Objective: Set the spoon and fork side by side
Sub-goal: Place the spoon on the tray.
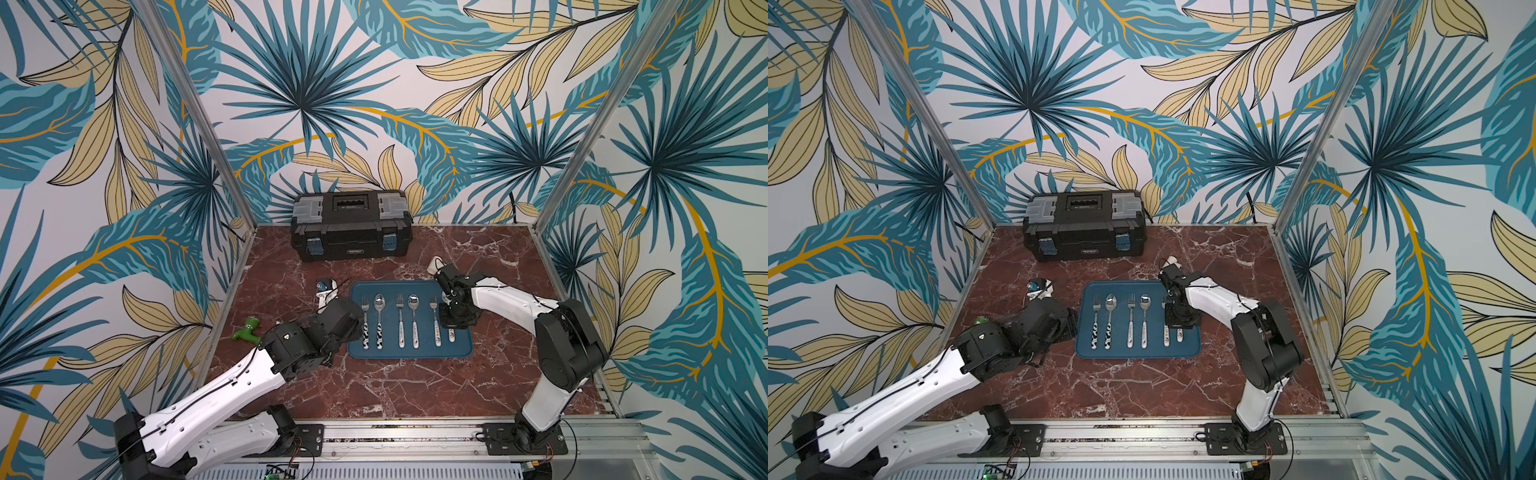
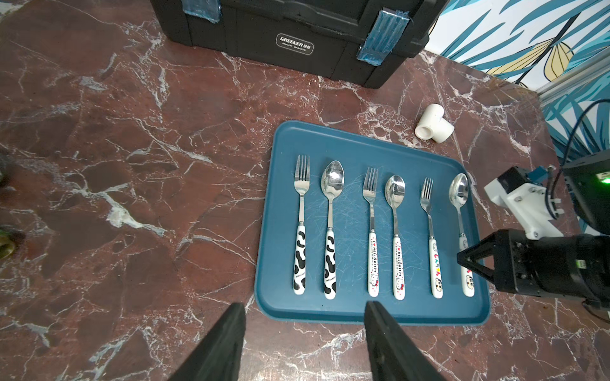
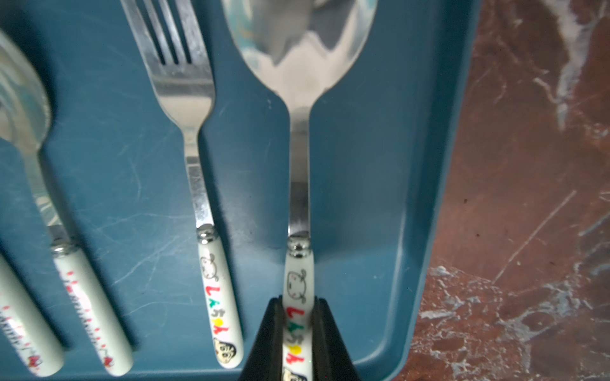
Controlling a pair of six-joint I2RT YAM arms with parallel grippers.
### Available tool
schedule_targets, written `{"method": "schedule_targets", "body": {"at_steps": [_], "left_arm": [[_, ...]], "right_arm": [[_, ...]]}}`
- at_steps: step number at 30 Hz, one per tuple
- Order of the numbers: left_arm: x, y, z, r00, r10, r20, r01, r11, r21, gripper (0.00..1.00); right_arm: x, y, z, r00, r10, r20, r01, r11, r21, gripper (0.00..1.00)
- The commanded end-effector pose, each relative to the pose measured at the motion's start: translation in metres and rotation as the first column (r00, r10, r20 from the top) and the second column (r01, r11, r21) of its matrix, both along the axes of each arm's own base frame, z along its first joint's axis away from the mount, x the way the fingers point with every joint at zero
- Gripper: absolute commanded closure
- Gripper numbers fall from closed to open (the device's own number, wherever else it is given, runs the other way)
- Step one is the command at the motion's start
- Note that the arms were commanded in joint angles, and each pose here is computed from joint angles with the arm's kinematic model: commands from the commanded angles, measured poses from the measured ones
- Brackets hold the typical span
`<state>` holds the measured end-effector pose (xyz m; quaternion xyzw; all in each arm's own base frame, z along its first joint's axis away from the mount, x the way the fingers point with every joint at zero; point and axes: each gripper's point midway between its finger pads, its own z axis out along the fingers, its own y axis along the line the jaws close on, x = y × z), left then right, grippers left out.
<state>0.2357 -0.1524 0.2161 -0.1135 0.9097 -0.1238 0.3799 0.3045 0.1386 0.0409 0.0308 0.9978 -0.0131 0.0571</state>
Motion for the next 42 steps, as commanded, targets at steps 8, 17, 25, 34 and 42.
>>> {"method": "schedule_targets", "body": {"at_steps": [8,17,25,34,42], "left_arm": [[0.003,0.002,-0.005,1.0,0.008,0.002,-0.008,1.0,0.017,0.38],[0.004,-0.001,-0.009,1.0,0.005,-0.01,-0.005,1.0,0.025,0.38],[0.005,-0.002,-0.01,1.0,0.001,-0.014,-0.001,0.999,0.032,0.38],[0.005,-0.004,-0.013,1.0,-0.002,-0.021,0.002,1.0,0.026,0.38],[0.005,-0.004,-0.016,1.0,-0.003,-0.027,0.004,0.999,0.037,0.38]], "right_arm": [[-0.003,-0.003,-0.015,0.999,0.021,-0.044,-0.023,0.999,-0.041,0.96],[-0.005,0.0,-0.018,0.998,0.022,-0.052,-0.023,0.999,-0.025,0.95],[-0.009,-0.002,-0.02,0.998,0.025,-0.056,-0.027,0.999,-0.033,0.94],[-0.014,-0.001,-0.03,0.996,0.026,-0.081,-0.028,0.999,-0.029,0.92],[-0.015,-0.003,-0.026,0.997,0.022,-0.074,-0.024,0.999,-0.032,0.71]]}}
